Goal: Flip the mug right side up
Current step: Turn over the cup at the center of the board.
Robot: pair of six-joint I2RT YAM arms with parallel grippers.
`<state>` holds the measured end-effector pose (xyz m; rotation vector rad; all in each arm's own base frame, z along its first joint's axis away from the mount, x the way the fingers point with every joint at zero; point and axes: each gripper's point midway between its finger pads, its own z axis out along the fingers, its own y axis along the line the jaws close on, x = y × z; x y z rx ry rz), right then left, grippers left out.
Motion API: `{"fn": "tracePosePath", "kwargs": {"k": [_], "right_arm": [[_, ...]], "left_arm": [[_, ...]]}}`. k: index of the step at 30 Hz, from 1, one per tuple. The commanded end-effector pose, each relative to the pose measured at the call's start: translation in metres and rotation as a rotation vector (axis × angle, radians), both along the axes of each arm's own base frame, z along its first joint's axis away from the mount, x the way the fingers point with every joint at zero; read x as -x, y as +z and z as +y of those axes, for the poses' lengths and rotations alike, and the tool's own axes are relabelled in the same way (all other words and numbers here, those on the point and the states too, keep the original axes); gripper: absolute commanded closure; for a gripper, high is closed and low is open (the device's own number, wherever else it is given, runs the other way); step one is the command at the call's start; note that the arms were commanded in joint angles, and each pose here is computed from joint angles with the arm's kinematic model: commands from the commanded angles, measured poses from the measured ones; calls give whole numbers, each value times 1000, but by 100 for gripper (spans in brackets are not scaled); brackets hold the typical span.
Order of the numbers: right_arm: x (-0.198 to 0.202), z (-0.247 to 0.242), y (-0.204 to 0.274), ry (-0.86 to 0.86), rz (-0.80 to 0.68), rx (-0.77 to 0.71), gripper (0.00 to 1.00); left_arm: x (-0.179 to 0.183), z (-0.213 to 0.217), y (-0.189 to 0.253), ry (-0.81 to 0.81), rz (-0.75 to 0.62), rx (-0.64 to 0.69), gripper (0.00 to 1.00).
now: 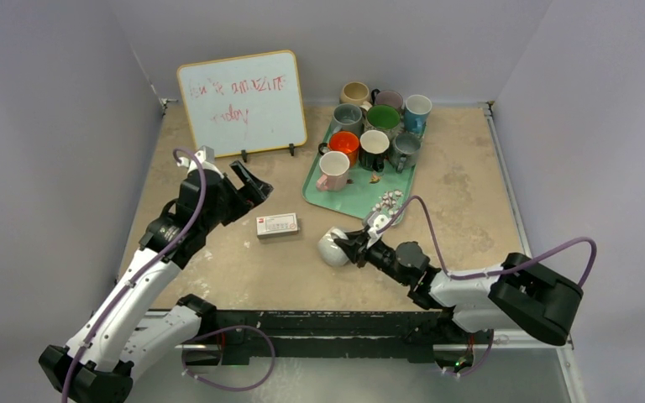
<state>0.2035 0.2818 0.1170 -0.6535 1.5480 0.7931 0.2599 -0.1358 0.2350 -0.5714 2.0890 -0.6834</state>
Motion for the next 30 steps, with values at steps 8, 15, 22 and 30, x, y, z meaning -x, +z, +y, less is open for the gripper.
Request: {"fn": "tracePosePath", "kwargs": {"k": [8,15,22,30], "right_arm": [[-5,32,38,68,-101,21,100],[1,34,21,99,-58,75,74],[4,22,4,82,-42,122,65],[2,20,-1,86,-85,161,97]], "left_arm": [[7,-23,-9,34,192,200,19],[10,-22,-11,43,195,206,21],[5,-19,-11,59,184,191,22],[4,-32,-10,28,212,251,23]]}}
